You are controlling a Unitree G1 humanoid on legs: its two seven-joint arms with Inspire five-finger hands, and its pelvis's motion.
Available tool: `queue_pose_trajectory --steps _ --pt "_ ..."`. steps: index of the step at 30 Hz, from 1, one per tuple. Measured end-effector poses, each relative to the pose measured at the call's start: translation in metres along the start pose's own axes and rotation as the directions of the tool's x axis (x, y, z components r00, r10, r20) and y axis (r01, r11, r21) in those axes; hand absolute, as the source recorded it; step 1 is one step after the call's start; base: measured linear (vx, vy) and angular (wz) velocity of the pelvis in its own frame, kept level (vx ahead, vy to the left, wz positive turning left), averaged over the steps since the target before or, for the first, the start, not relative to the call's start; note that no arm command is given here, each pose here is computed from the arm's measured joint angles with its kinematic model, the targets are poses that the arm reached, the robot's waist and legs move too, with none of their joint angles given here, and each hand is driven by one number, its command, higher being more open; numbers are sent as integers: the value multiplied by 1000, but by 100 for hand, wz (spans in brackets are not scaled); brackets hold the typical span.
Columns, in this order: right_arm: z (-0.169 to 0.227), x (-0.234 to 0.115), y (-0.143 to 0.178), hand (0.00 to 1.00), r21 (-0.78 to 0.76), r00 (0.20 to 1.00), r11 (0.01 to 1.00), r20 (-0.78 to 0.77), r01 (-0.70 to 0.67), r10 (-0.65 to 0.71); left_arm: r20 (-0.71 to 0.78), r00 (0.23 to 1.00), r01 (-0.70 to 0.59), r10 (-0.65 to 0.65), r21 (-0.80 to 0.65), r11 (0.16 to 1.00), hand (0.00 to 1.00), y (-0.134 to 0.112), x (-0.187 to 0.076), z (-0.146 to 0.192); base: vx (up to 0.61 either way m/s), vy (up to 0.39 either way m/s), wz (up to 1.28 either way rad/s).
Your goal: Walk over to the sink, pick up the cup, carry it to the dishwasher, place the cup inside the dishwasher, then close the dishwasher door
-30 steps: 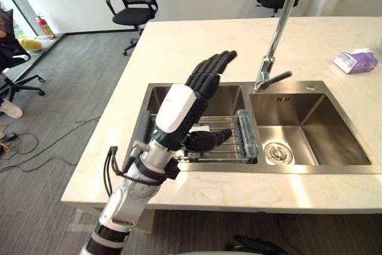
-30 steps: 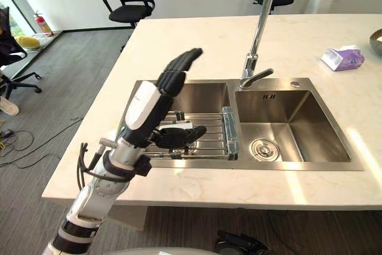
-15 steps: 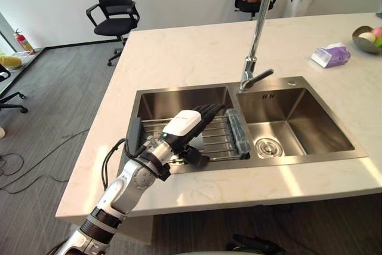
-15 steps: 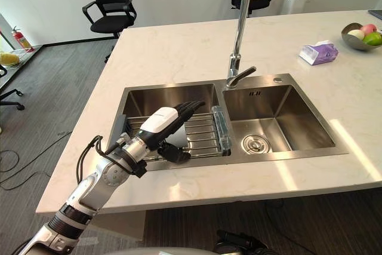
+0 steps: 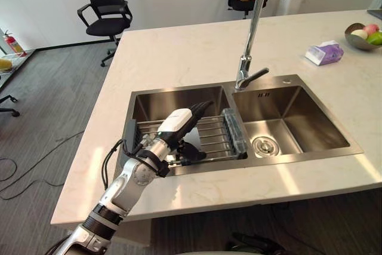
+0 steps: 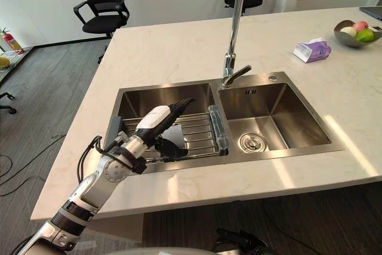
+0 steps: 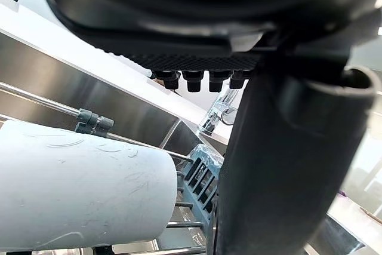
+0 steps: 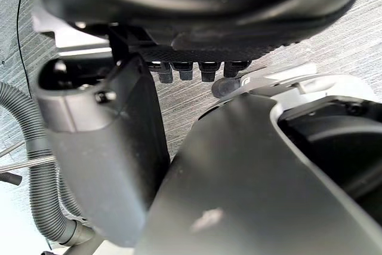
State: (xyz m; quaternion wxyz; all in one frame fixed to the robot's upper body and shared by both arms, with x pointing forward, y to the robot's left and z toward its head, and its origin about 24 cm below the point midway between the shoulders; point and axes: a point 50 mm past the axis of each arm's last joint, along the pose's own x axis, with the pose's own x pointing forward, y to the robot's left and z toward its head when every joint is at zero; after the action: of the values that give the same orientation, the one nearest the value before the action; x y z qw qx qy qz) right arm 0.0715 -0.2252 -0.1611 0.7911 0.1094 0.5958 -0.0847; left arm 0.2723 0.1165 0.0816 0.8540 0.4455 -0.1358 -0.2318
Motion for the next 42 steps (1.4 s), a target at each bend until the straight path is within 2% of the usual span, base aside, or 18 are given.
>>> queue_pose_trajectory --steps 7,12,26,33,39,40,42 --pt "0 0 2 100 -5 1000 1000 -12 -6 6 -93 994 58 -58 -1 998 100 -12 1 -13 -19 -12 -3" --pt "1 0 3 100 -16 1000 1000 -18 -8 8 -119 990 75 -73 8 997 100 -8 5 -16 -13 -7 -1" --pt "4 1 4 100 -29 997 999 -70 -24 22 -223 941 254 -254 -28 967 100 1 26 -24 -30 -13 0" --pt "10 1 8 100 -44 995 997 -87 -58 54 -335 897 284 -289 -64 957 100 4 31 -42 0 0 0" --pt "9 0 8 100 -43 992 997 -108 -68 63 -369 877 299 -307 -80 951 100 4 34 -47 0 0 0" --pt "9 0 9 100 -43 992 997 -110 -68 63 -372 876 297 -306 -82 951 0 3 34 -48 0 0 0" --pt "9 0 9 100 -43 992 997 -113 -69 64 -382 876 279 -295 -96 955 0 3 36 -50 0 0 -2"
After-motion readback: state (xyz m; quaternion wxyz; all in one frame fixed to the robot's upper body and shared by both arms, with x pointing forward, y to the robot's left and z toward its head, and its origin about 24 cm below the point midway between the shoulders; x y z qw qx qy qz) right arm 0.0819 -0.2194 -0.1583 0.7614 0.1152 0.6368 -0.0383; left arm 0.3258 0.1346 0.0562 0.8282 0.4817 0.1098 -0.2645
